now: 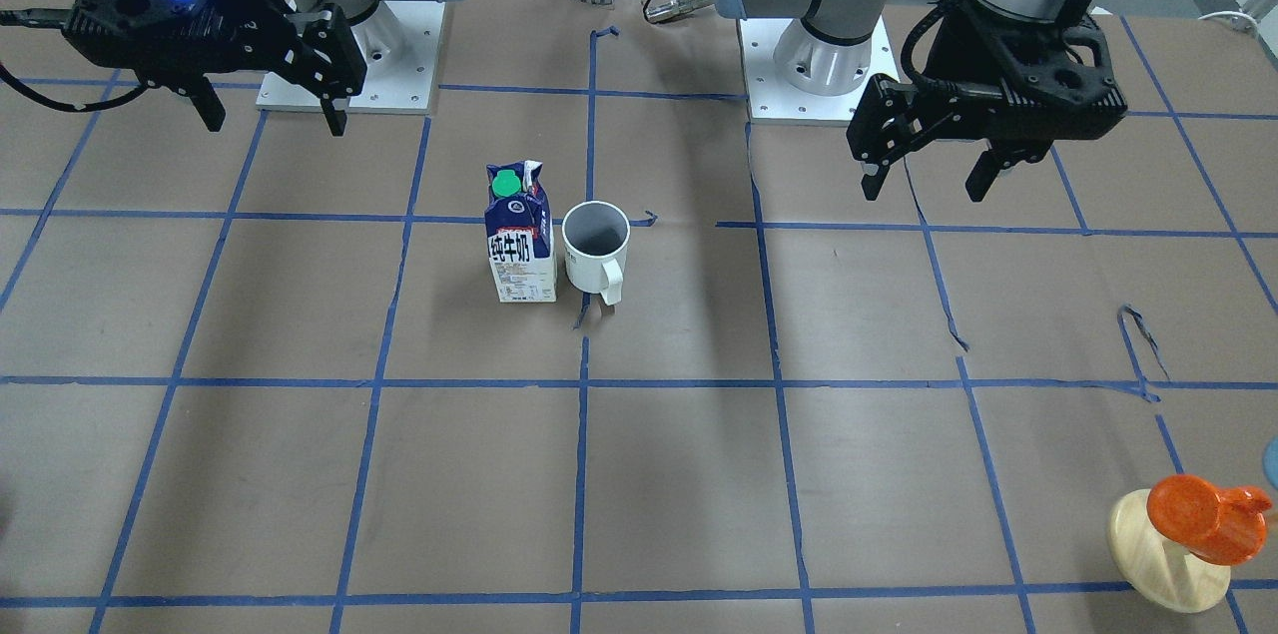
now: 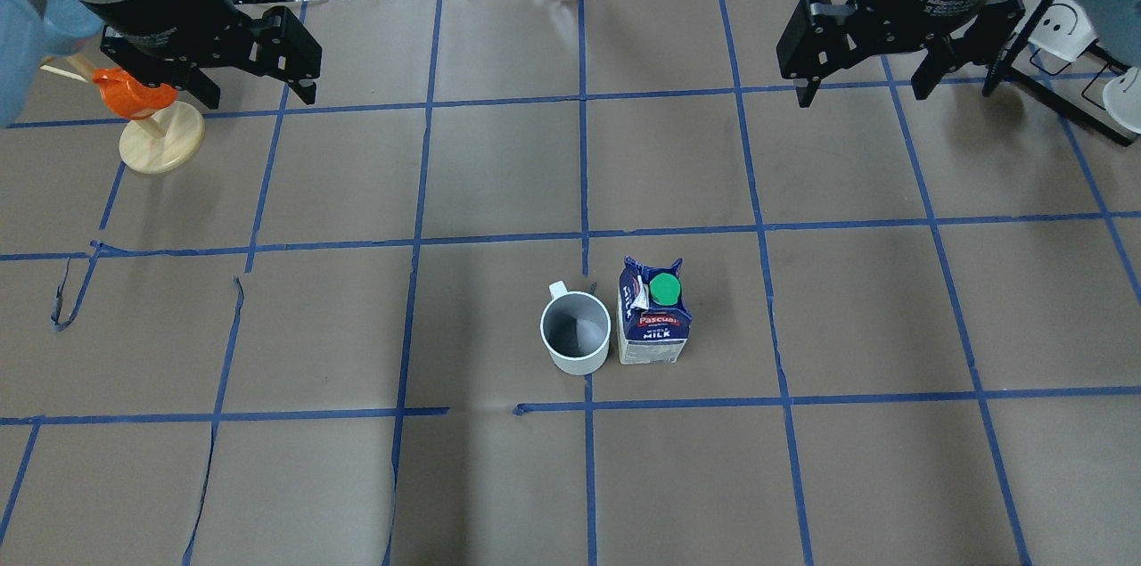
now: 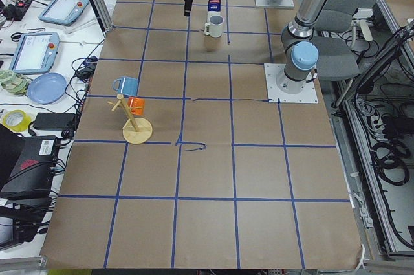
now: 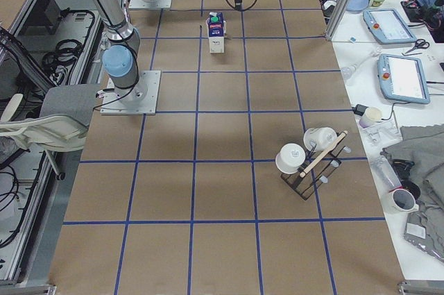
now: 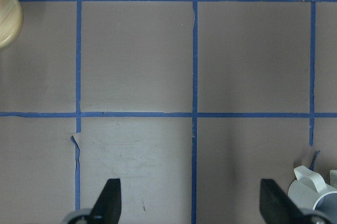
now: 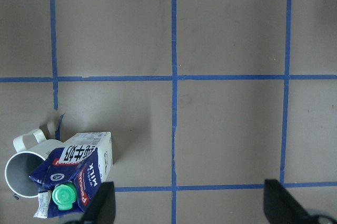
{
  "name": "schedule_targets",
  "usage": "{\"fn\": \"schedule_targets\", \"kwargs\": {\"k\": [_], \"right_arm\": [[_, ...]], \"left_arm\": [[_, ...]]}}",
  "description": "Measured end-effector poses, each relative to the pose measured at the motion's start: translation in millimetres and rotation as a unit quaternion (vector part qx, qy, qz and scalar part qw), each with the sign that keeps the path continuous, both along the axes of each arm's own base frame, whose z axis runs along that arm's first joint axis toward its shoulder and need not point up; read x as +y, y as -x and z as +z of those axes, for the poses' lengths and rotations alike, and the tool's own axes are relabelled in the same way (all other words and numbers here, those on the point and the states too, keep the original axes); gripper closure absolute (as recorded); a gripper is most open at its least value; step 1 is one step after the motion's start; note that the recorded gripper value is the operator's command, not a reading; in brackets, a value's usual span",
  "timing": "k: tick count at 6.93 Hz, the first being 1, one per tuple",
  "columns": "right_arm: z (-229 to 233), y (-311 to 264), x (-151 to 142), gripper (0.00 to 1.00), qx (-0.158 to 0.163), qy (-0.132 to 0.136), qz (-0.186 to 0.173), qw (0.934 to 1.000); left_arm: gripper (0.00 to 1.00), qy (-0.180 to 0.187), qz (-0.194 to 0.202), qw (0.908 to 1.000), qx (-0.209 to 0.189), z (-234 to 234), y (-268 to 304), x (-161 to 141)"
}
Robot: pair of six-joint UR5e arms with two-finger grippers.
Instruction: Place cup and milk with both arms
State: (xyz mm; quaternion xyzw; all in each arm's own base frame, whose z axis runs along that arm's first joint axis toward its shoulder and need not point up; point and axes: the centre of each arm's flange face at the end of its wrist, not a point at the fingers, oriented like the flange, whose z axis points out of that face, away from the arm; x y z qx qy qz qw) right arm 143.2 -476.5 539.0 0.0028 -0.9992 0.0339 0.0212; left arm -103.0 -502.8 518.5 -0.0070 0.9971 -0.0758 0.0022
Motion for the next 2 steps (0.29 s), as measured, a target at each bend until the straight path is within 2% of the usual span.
{"fn": "schedule_targets", "kwargs": {"k": [2], "right_arm": [[-0.7, 0.7, -0.9, 0.00, 0.004, -0.001, 0.001, 1.0000]], "left_arm": [[0.06, 0.000, 0.000, 1.0000, 0.000, -0.2, 0.0, -0.1]]}}
